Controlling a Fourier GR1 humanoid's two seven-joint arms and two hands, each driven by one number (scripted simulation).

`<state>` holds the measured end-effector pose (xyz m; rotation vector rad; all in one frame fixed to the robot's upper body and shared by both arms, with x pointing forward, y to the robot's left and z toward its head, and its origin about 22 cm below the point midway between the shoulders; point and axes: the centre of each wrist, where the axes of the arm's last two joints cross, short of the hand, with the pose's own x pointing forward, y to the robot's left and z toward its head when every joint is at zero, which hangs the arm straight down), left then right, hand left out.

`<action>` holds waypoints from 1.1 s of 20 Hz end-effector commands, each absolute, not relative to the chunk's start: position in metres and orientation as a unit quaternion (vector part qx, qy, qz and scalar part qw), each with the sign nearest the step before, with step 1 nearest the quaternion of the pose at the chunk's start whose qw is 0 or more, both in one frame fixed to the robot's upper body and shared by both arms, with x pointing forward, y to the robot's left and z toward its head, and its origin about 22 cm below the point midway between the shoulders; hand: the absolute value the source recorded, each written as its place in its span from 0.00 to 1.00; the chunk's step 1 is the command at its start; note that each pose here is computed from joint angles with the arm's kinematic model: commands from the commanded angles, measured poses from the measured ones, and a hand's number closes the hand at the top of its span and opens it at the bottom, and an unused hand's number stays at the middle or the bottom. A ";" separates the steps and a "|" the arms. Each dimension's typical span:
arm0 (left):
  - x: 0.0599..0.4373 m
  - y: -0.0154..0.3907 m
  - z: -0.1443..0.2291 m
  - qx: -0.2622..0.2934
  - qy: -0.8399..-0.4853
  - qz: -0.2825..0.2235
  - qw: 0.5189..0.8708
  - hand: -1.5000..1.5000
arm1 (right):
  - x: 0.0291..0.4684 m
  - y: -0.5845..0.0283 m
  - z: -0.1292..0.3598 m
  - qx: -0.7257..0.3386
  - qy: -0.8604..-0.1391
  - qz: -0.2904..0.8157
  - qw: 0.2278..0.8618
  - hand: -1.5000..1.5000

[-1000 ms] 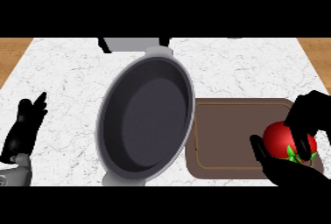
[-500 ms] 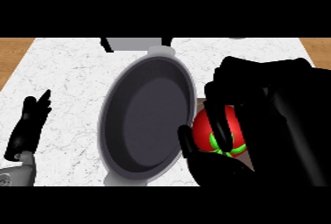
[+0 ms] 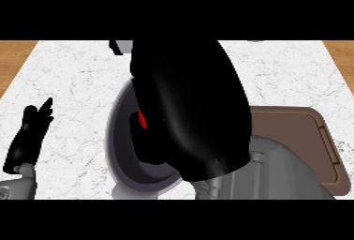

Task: Pick the tomato from the tray and place it in the pot

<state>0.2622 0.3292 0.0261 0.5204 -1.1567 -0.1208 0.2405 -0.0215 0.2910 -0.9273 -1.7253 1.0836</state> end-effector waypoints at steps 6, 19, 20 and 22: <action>0.269 0.329 0.029 0.244 -0.542 -0.061 0.802 0.50 | 0.286 0.003 0.237 -0.330 -0.613 0.438 0.568 1.00; 0.273 0.321 0.034 0.232 -0.547 -0.058 0.802 0.50 | 0.307 -0.002 0.208 -0.198 -0.736 0.219 0.610 0.00; 0.262 0.322 0.023 0.232 -0.548 -0.061 0.801 0.50 | 0.305 -0.003 0.203 -0.200 -0.744 0.200 0.605 0.00; 0.262 0.327 0.029 0.243 -0.540 -0.051 0.804 0.50 | 0.306 -0.016 0.199 -0.196 -0.753 0.158 0.608 0.00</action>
